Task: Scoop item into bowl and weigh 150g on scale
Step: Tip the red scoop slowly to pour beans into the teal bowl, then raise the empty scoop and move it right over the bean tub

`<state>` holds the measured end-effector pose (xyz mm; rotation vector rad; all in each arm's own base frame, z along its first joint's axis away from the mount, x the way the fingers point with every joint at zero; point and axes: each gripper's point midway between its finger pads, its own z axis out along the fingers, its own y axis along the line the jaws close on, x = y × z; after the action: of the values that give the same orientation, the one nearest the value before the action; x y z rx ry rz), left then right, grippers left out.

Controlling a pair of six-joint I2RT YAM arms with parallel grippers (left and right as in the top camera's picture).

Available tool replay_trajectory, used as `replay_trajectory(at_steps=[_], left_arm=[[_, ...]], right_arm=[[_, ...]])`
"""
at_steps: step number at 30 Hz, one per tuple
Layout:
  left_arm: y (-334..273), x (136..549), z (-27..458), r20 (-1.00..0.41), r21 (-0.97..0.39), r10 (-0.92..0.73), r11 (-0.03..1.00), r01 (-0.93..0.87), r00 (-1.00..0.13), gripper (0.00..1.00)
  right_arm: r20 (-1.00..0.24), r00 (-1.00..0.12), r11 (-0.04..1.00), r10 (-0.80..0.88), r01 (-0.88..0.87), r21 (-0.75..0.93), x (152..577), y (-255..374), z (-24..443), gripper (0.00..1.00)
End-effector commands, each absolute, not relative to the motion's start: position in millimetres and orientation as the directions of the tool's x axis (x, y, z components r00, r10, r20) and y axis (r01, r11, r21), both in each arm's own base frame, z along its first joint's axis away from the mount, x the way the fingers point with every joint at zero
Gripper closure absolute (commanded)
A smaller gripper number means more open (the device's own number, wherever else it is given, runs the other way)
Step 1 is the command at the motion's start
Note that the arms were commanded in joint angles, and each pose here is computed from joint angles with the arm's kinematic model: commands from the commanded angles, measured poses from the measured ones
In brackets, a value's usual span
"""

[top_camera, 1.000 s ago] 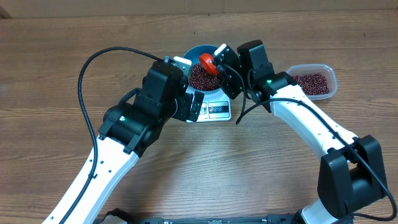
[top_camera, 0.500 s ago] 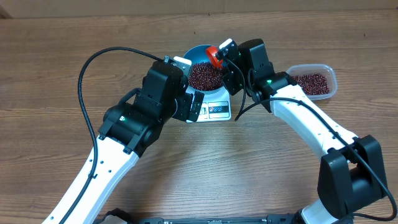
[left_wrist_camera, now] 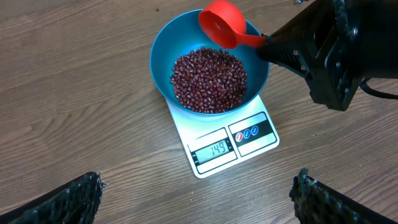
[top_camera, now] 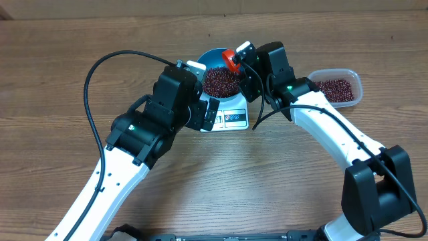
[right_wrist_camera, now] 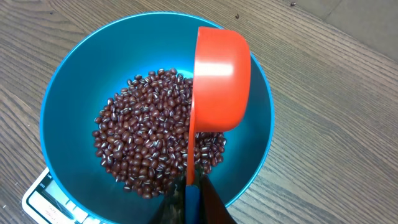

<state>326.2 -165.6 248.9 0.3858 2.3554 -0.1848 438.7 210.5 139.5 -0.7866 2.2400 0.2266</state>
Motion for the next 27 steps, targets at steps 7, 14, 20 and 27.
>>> replay_trajectory(at_steps=[7, 14, 20, 27], left_arm=[[-166.6, 326.2, 262.2, -0.715, -0.021, 0.227, 0.939, 0.344, -0.662, 0.00], [-166.6, 326.2, 262.2, -0.715, -0.021, 0.227, 0.939, 0.344, -0.662, 0.01], [-166.6, 326.2, 262.2, -0.715, -0.021, 0.227, 0.939, 0.344, -0.662, 0.00], [-166.6, 326.2, 262.2, -0.715, -0.021, 0.227, 0.939, 0.344, -0.662, 0.00]], right_arm=[[-0.706, -0.534, 0.800, -0.465, -0.595, -0.076, 441.8, 211.8, 141.3, 0.96], [-0.706, -0.534, 0.800, -0.465, -0.595, -0.076, 441.8, 211.8, 141.3, 0.96], [-0.706, -0.534, 0.800, -0.465, -0.595, -0.076, 441.8, 211.8, 141.3, 0.96], [-0.719, -0.545, 0.816, -0.432, -0.576, -0.054, 443.4, 212.6, 146.3, 0.96]])
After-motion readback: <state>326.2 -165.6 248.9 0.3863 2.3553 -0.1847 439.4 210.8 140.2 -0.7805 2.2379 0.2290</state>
